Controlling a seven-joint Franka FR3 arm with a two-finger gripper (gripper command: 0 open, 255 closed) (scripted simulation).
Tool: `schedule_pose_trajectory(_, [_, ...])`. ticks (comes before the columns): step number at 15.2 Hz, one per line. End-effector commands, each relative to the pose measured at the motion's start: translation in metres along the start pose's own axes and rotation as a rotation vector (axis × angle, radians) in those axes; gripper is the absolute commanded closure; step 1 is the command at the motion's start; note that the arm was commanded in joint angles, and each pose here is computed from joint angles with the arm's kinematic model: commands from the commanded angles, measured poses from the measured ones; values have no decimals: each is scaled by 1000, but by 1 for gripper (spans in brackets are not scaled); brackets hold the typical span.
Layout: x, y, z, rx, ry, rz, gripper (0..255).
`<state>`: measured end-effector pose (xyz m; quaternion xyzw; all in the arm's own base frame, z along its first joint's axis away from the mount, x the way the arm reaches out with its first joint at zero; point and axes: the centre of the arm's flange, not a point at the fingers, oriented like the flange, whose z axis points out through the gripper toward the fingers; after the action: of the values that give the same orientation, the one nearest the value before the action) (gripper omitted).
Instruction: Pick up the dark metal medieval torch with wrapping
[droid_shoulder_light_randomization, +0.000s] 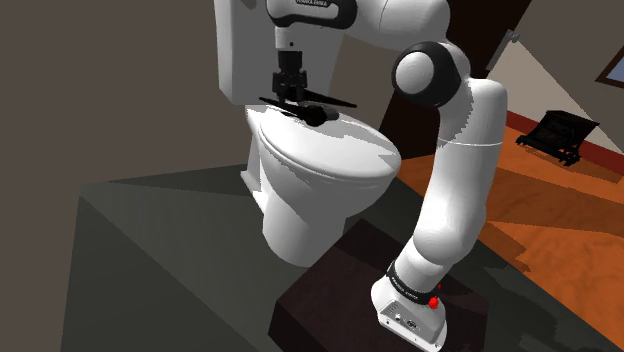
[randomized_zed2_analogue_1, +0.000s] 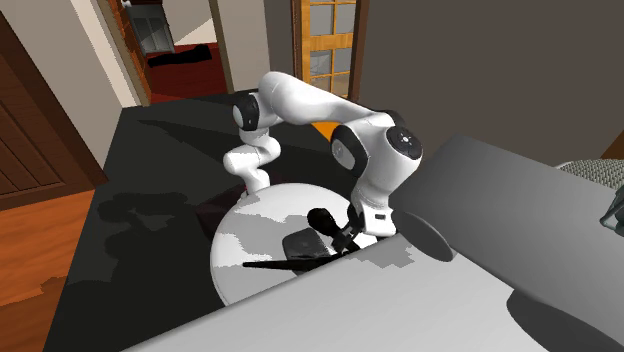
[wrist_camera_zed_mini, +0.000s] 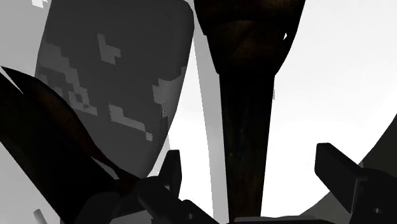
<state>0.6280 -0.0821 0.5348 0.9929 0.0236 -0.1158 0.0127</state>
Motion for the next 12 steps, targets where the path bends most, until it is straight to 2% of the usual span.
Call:
schedule_pose_trajectory(1, [4, 1, 11, 0, -1, 1, 0])
schedule_pose_trajectory(6, [8, 0, 29, 0, -1, 1, 0])
schedule_pose_trajectory(7, [7, -1, 30, 0, -2, 1, 255])
schedule_pose_trajectory(12, [1, -2, 31, 0, -1, 1, 255])
